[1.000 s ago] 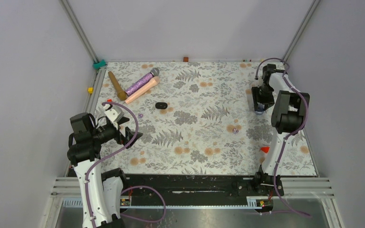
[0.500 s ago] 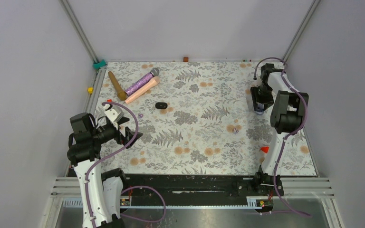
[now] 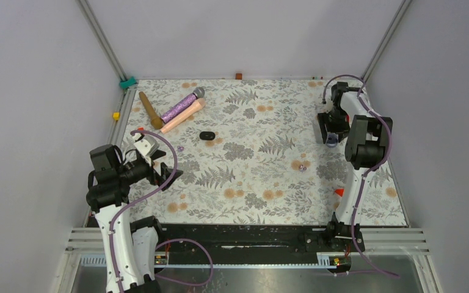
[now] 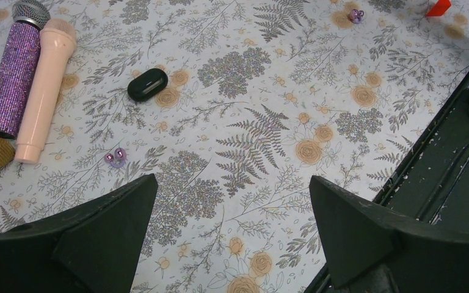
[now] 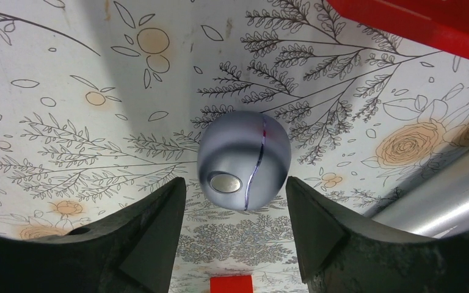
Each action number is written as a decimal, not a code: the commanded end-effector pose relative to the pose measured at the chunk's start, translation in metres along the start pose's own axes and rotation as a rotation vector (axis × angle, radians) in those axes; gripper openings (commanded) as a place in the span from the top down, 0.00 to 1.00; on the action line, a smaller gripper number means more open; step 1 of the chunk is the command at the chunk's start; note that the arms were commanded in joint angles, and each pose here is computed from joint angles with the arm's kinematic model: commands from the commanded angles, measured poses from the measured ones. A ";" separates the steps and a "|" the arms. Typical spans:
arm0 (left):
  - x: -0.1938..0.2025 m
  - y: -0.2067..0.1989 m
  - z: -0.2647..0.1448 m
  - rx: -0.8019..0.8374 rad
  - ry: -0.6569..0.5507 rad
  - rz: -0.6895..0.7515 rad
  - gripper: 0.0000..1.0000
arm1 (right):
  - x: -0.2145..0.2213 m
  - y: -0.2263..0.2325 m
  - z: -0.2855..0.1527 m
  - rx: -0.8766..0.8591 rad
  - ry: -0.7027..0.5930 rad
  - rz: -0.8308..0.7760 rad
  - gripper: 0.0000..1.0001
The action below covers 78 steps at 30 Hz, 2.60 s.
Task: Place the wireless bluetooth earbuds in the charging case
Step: Move the charging case to the center of the board.
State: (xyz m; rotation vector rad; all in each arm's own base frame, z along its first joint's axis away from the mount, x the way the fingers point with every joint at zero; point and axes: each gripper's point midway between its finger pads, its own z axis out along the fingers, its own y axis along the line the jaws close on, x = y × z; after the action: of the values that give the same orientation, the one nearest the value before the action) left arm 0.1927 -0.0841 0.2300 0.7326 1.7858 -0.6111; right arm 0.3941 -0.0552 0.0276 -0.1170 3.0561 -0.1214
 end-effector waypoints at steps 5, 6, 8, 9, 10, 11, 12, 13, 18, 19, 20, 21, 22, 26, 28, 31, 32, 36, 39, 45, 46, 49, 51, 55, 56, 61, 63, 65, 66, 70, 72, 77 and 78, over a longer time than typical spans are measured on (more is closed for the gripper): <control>-0.007 -0.001 0.000 0.019 -0.032 0.035 0.01 | 0.000 0.001 -0.008 -0.003 0.036 -0.015 0.33; -0.008 0.000 0.000 0.018 -0.032 0.035 0.01 | -0.001 0.001 -0.008 -0.003 0.039 -0.015 0.35; -0.008 0.000 0.000 0.018 -0.033 0.035 0.01 | -0.003 0.001 -0.008 -0.004 0.040 -0.013 0.38; -0.008 -0.001 0.000 0.017 -0.033 0.036 0.01 | -0.005 0.000 -0.008 -0.003 0.039 -0.014 0.39; -0.008 -0.001 0.000 0.017 -0.033 0.037 0.01 | -0.005 0.000 -0.008 -0.001 0.039 -0.013 0.40; -0.008 -0.001 0.000 0.017 -0.033 0.037 0.01 | -0.005 0.000 -0.008 0.001 0.042 -0.015 0.39; -0.008 0.000 0.000 0.016 -0.033 0.036 0.01 | -0.005 0.001 -0.008 0.003 0.045 -0.019 0.38; -0.008 0.000 0.000 0.016 -0.033 0.034 0.01 | -0.005 0.000 -0.007 0.005 0.051 -0.021 0.36; -0.008 0.000 0.000 0.017 -0.033 0.034 0.01 | -0.006 0.002 -0.008 0.015 0.075 -0.048 0.31; -0.008 0.000 0.000 0.016 -0.033 0.032 0.01 | -0.006 0.002 -0.008 0.022 0.081 -0.056 0.31; -0.007 0.000 0.000 0.016 -0.033 0.031 0.01 | -0.007 0.002 -0.008 0.030 0.085 -0.065 0.31; -0.008 0.000 0.000 0.016 -0.033 0.032 0.01 | -0.007 0.002 -0.009 0.040 0.087 -0.074 0.31; -0.008 0.000 0.000 0.015 -0.033 0.033 0.01 | -0.007 0.003 -0.008 0.052 0.091 -0.086 0.33; -0.008 0.000 0.000 0.016 -0.034 0.032 0.01 | -0.006 0.004 -0.009 0.072 0.109 -0.122 0.50; -0.008 0.000 0.000 0.015 -0.035 0.033 0.01 | -0.004 0.005 -0.009 0.065 0.119 -0.127 0.56; -0.008 -0.001 0.000 0.018 -0.036 0.033 0.01 | -0.001 0.007 -0.009 0.052 0.127 -0.135 0.58; -0.008 -0.001 0.000 0.017 -0.036 0.033 0.01 | 0.002 0.009 -0.010 0.049 0.134 -0.140 0.60; -0.008 -0.001 0.000 0.019 -0.036 0.030 0.01 | 0.011 0.031 -0.011 0.041 0.146 -0.226 0.58; -0.008 0.000 0.000 0.020 -0.037 0.030 0.01 | 0.019 0.059 -0.010 0.035 0.144 -0.306 0.56; -0.008 0.001 0.000 0.018 -0.031 0.019 0.01 | 0.013 0.100 -0.020 0.096 0.095 -0.460 0.55; -0.007 0.002 0.000 0.016 -0.029 0.017 0.01 | 0.010 0.107 -0.022 0.081 0.080 -0.471 0.55; -0.007 0.003 0.000 0.013 -0.027 0.014 0.01 | 0.008 0.131 -0.030 0.007 0.098 -0.464 0.55; -0.007 0.003 0.001 0.014 -0.027 0.013 0.01 | 0.005 0.146 -0.031 0.003 0.098 -0.489 0.55; -0.007 0.005 0.001 0.016 -0.023 0.000 0.01 | 0.010 0.185 -0.032 0.003 0.086 -0.582 0.54; -0.007 0.005 0.001 0.016 -0.022 -0.002 0.01 | 0.014 0.196 -0.033 -0.002 0.084 -0.605 0.54; -0.006 0.008 0.002 0.013 -0.015 -0.013 0.01 | 0.032 0.249 -0.037 -0.016 0.078 -0.723 0.53; -0.005 0.008 0.002 0.012 -0.014 -0.014 0.01 | 0.040 0.267 -0.038 -0.019 0.080 -0.767 0.53; -0.005 0.008 0.002 0.010 -0.014 -0.014 0.01 | 0.049 0.284 -0.038 -0.028 0.085 -0.810 0.53; -0.005 0.008 0.002 0.009 -0.014 -0.013 0.01 | 0.053 0.292 -0.038 -0.033 0.085 -0.828 0.53; -0.004 0.009 0.002 0.010 -0.011 -0.019 0.01 | 0.071 0.322 -0.035 -0.040 0.101 -0.910 0.51; -0.004 0.010 0.003 0.010 -0.009 -0.021 0.01 | 0.077 0.333 -0.034 -0.059 0.112 -0.940 0.47; -0.003 0.011 0.003 0.010 -0.005 -0.032 0.01 | 0.078 0.343 -0.049 -0.101 0.069 -0.972 0.38; -0.004 0.011 0.003 0.011 -0.006 -0.032 0.01 | 0.076 0.344 -0.054 -0.108 0.043 -0.975 0.36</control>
State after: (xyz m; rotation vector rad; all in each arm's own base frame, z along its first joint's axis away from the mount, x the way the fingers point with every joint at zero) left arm 0.2000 -0.0795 0.2221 0.6904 1.8322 -0.6538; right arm 0.2914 0.2787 0.0269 -1.5691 2.7659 -0.0841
